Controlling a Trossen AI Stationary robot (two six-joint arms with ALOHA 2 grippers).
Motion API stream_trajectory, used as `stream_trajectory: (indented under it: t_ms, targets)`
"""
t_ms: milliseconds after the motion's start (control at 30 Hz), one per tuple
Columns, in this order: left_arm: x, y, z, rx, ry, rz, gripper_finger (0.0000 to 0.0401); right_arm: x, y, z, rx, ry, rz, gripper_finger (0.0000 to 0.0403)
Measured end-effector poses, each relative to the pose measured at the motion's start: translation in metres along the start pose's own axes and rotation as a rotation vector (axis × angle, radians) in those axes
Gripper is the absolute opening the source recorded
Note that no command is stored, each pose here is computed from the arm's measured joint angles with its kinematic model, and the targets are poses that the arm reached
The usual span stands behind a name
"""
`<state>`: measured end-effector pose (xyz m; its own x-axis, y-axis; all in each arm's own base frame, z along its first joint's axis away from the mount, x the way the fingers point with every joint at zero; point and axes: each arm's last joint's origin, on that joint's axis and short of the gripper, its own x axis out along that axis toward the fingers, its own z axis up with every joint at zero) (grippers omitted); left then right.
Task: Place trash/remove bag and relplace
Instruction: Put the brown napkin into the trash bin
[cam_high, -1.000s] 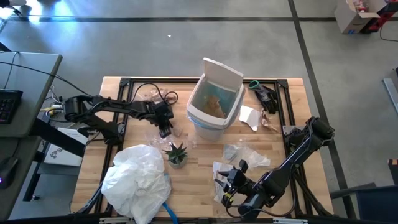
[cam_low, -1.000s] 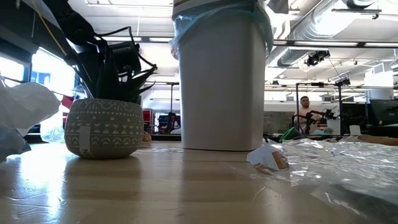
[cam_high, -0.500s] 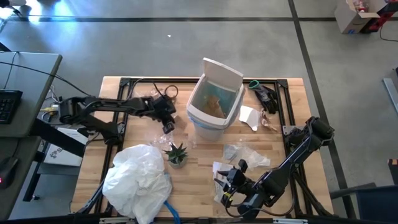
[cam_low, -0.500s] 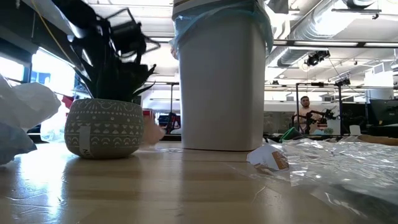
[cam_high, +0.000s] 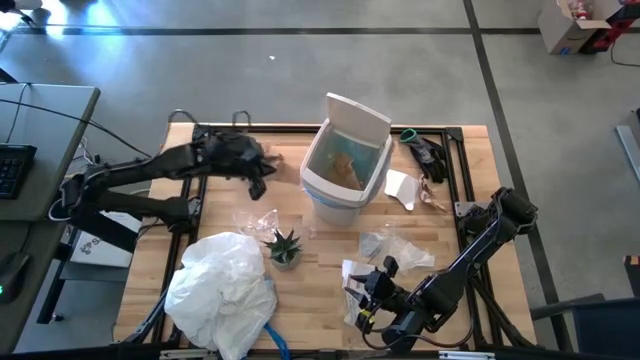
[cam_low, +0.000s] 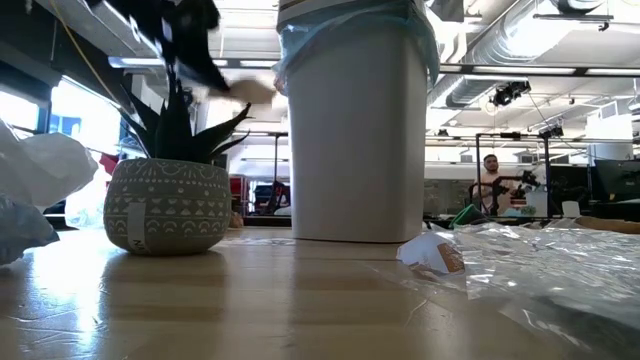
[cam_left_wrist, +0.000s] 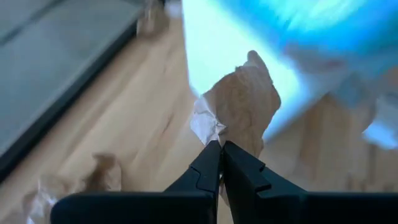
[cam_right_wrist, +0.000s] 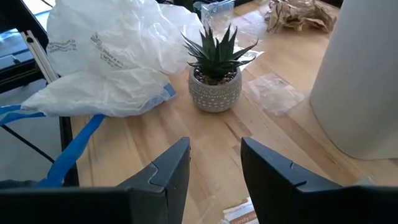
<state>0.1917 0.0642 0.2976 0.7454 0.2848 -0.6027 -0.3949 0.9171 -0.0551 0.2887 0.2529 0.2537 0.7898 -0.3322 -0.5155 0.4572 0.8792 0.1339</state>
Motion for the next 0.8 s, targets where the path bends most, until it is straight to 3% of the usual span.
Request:
stream_trajectory:
  t_ms: [267,433,600,800]
  targets:
    - [-0.062,-0.017,0.034,-0.001,-0.269,-0.08,0.0,0.0,0.0,0.0,-0.015,0.004,0.002,0.0128]
    - [-0.078,-0.026,0.062,0.025,-0.417,-0.077,0.0,0.0,0.0,0.0,-0.022,0.002,0.002,0.0128]
    - [-0.068,-0.032,0.088,0.068,-0.45,-0.062,0.0,0.0,0.0,0.0,-0.017,-0.004,0.0,0.0128]
    - [-0.029,-0.043,0.114,0.151,-0.377,-0.04,0.0,-0.004,0.002,-0.001,-0.014,-0.032,0.002,0.0128]
